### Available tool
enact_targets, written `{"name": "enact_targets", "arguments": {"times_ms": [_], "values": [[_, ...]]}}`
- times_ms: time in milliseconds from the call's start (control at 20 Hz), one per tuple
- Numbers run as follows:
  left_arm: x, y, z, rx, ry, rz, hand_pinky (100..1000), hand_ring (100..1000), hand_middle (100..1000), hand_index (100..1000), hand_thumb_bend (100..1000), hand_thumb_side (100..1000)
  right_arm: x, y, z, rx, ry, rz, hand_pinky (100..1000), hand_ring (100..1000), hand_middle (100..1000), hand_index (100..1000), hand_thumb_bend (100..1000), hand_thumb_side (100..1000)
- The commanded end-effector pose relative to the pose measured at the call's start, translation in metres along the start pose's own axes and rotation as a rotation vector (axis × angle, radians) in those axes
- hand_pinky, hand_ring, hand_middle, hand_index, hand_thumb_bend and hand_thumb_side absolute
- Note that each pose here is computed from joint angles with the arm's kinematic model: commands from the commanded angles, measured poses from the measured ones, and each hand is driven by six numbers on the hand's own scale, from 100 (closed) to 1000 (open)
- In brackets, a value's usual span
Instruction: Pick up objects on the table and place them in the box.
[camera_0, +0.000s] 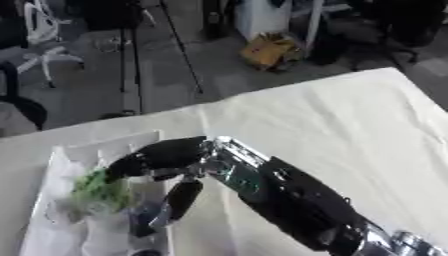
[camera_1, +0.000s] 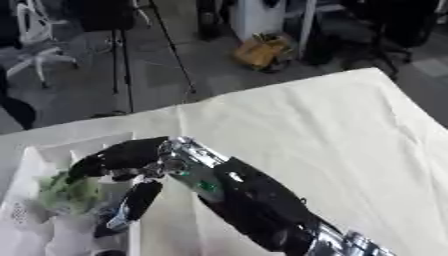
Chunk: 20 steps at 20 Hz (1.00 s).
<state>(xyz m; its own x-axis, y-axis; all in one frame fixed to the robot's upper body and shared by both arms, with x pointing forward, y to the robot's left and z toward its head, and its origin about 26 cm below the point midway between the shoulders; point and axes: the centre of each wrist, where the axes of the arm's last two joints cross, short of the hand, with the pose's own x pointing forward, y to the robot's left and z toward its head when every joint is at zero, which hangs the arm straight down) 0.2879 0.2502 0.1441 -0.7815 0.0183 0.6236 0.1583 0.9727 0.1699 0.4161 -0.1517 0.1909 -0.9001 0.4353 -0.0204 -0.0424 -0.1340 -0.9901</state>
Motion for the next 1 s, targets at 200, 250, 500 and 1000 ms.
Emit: {"name": "enact_targets", "arguments": {"times_ms": [200,250,500,1000], "values": [[0.007,0.003,-0.006,-0.016,-0.035,-0.015,1000,895,803,763,737,573,-0.005,-0.027,0.018,-0.164,0.060,0.020,863,877,916,988,515,671],[0.007,0.004,-0.006,-0.013,-0.035,-0.017,1000,895,803,763,735,574,-0.006,-0.031,0.023,-0.214,0.075,0.017,843,861,899,975,505,655],[0.007,0.008,-0.003,0.028,-0.030,-0.040,1000,895,802,762,718,586,-0.008,-0.051,0.052,-0.488,0.171,-0.019,790,825,858,950,476,607],[0.007,0.018,0.004,0.138,-0.003,-0.106,1000,920,821,765,695,612,0.032,-0.080,0.119,-0.886,0.163,-0.152,694,759,808,899,386,583]]}}
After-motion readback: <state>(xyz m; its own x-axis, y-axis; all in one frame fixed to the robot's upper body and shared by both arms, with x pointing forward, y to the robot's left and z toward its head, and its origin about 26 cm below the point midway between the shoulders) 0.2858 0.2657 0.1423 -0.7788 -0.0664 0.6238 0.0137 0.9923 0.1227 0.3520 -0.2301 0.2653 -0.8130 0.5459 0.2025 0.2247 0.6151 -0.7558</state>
